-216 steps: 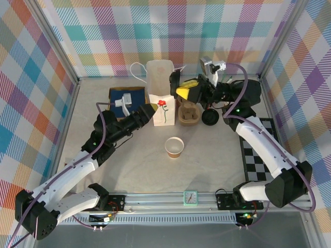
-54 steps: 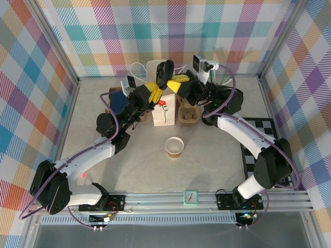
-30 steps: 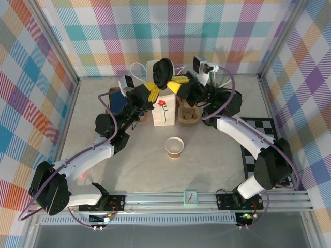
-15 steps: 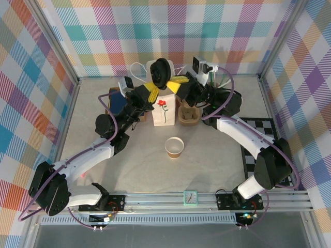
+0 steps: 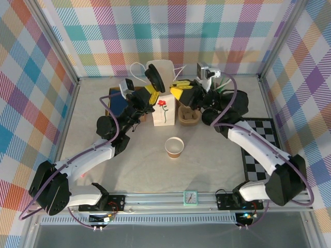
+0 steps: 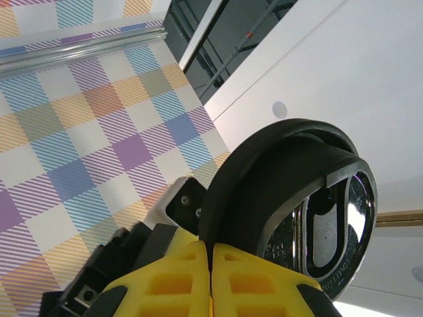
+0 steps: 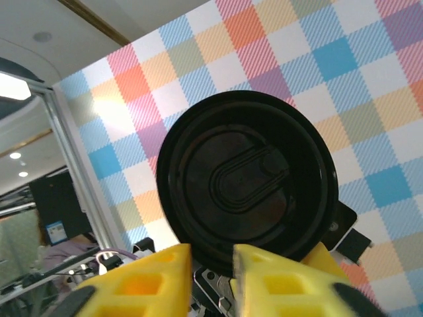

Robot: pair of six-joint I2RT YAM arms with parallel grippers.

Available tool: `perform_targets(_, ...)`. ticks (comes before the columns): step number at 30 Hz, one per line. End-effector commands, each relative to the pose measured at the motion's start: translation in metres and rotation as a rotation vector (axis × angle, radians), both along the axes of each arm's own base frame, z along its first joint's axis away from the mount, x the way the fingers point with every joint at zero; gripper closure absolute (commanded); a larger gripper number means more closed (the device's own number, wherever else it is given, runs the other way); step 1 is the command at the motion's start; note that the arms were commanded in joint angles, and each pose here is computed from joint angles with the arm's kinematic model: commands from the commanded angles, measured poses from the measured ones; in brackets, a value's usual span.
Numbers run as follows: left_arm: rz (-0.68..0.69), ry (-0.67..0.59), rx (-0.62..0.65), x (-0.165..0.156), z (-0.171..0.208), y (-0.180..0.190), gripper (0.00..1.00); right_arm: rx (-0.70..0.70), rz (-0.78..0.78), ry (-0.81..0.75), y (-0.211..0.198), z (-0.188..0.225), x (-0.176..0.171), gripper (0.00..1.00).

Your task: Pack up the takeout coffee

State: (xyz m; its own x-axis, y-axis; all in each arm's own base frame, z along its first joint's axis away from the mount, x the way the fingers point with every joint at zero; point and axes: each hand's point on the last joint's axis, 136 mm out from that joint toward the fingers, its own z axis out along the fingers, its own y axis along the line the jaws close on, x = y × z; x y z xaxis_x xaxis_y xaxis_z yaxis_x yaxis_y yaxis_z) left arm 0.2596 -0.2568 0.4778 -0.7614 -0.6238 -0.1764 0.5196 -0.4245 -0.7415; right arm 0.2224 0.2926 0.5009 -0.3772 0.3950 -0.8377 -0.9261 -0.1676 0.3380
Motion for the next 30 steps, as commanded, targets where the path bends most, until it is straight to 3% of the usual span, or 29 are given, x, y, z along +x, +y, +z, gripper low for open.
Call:
perform_targets(1,-0.028,-0.030,0.000,-0.008,0.006,-0.002,0.92,-0.024,-0.112,-0.041,-0.013,0.003,-0.001,0.68)
perform_targets(7,0.057,0.080,0.273,-0.001,-0.039,-0.011,0.93,-0.273,-0.448,0.040,-0.039,-0.023,0.019,0.66)
perform_targets(10,0.132,0.142,0.447,0.000,-0.065,-0.005,0.93,-0.376,-0.655,0.140,-0.068,-0.041,0.036,0.58)
perform_targets(13,0.155,0.182,0.600,-0.004,-0.090,-0.001,0.93,-0.460,-0.753,0.179,-0.086,-0.055,0.039,0.58)
perform_targets(22,0.058,0.384,0.929,-0.016,-0.193,-0.005,0.93,-0.624,-0.883,0.253,-0.111,-0.093,0.044,0.57)
perform_targets(30,-0.015,0.504,1.082,-0.026,-0.253,-0.003,0.94,-0.715,-0.904,0.304,-0.118,-0.122,0.045,0.57)
